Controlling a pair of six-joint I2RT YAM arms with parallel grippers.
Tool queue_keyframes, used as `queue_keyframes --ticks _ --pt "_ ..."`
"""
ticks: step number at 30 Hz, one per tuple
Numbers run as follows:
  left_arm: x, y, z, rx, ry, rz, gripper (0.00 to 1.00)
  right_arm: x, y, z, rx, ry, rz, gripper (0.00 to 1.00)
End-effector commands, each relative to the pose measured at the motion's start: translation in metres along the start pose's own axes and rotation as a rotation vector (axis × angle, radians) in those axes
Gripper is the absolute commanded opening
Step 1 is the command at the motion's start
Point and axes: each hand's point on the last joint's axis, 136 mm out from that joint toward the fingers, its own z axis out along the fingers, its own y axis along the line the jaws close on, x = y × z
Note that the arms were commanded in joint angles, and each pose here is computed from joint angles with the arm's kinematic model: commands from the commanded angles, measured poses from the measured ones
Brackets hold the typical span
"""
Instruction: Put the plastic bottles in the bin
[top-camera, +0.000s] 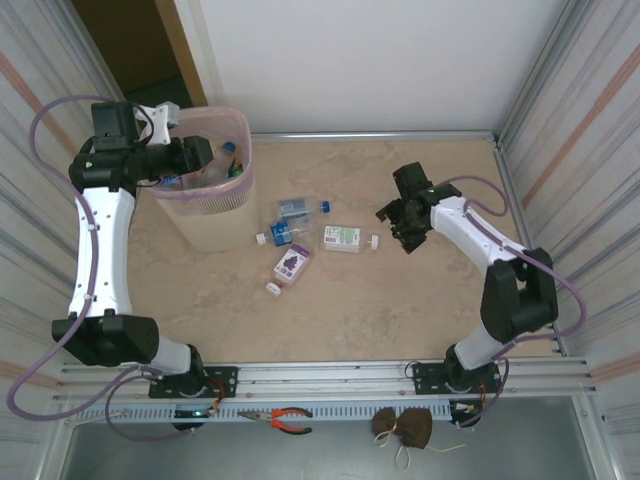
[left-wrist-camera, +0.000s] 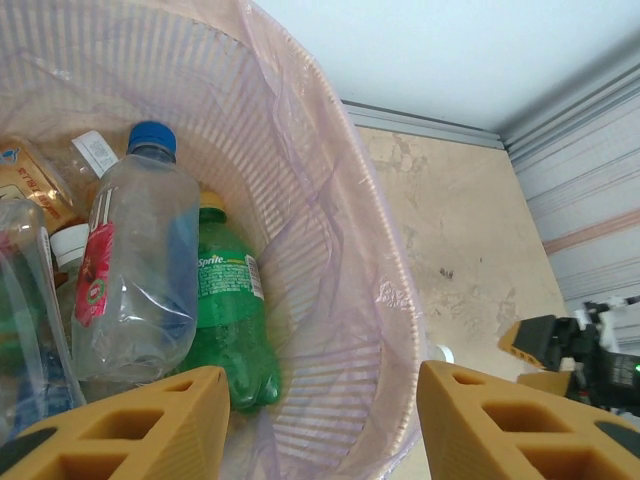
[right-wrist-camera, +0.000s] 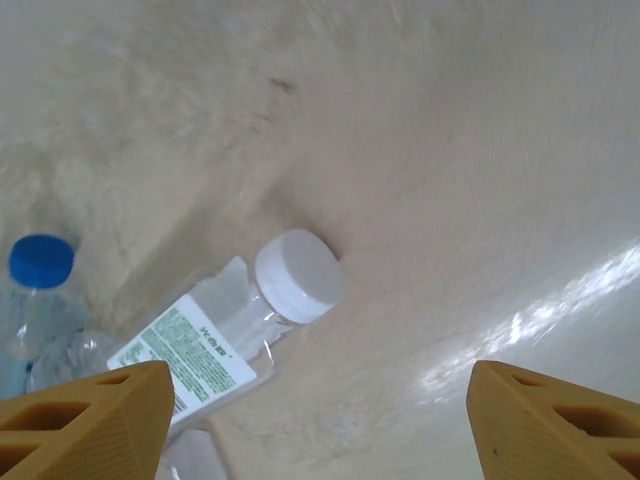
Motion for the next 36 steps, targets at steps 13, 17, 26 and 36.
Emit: queue_keyframes --ticks 13,17,26,36 --pt "-0.002 -0.014 -0.013 0.05 -0.043 0.006 0.52 0.018 0.008 0.079 0.056 0.156 0.576 0.72" --pt "-0.003 -0.015 -0.014 0.053 -0.045 0.008 0.52 0.019 0.002 0.09 0.061 0.153 0.621 0.71" --pt "-0.003 -0.017 -0.016 0.056 -0.049 0.009 0.52 0.02 -0.005 0.111 0.089 0.154 0.673 0.63" --pt "-0.003 -0.018 -0.019 0.054 -0.054 0.011 0.52 0.017 -0.013 0.108 0.083 0.119 0.707 0.49"
